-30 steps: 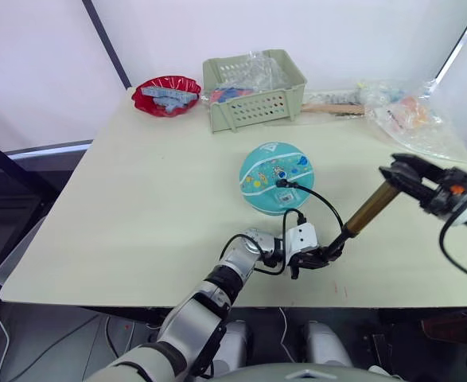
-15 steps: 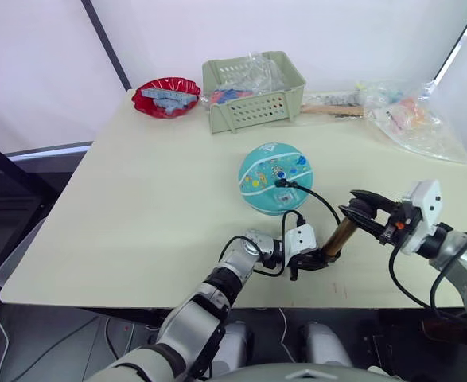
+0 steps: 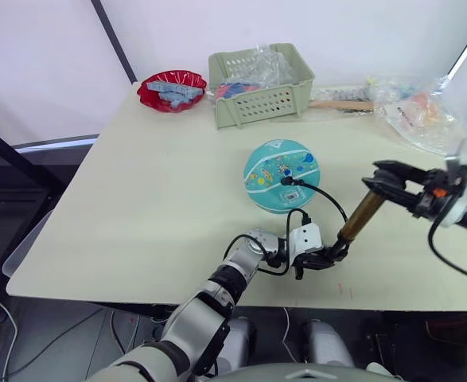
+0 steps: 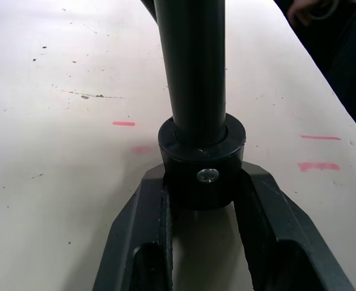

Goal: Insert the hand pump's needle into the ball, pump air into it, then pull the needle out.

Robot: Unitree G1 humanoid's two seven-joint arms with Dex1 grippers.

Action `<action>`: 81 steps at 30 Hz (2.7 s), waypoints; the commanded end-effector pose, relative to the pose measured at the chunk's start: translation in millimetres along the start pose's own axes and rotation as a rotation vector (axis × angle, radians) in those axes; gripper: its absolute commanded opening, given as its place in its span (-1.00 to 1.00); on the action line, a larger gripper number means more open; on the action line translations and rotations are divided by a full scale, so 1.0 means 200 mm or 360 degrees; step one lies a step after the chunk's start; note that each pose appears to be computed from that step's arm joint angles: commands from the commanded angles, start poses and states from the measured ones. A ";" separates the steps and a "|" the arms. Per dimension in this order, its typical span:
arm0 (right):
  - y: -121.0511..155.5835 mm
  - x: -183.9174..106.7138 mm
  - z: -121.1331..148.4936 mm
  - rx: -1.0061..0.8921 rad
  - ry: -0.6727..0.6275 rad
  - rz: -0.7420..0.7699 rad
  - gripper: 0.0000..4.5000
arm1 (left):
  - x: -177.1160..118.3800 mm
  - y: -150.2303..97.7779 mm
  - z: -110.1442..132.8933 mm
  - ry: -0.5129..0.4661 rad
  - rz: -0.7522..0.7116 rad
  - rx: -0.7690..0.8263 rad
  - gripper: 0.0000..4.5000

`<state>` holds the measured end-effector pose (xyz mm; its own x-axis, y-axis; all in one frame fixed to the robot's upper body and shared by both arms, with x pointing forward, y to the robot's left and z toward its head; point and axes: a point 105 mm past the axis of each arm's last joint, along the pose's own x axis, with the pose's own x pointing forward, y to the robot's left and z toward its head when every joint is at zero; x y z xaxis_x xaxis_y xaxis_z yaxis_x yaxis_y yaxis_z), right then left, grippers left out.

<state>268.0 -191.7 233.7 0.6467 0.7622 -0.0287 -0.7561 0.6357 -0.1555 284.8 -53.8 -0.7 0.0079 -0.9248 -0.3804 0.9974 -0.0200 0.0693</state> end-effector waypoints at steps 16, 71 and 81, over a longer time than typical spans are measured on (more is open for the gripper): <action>-0.08 -0.12 0.30 -0.0196 -0.0164 -0.0105 -0.26 | 0.01 -0.09 -0.16 0.0161 -0.0089 -0.0118 -0.58; 0.01 -0.15 0.51 -0.0503 -0.0335 0.0040 -0.27 | 0.07 -0.09 -0.12 0.0116 -0.0067 -0.0066 -0.58; 0.23 -0.04 0.05 -0.0432 -0.0048 0.0277 -0.27 | 0.11 -0.10 -0.10 0.0108 -0.0055 -0.0054 -0.58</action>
<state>225.4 -172.5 265.3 0.5052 0.8617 0.0478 -0.7680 0.4742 -0.4305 284.5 -71.1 -0.9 0.0337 -0.9325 -0.3597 0.9948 -0.0034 0.1020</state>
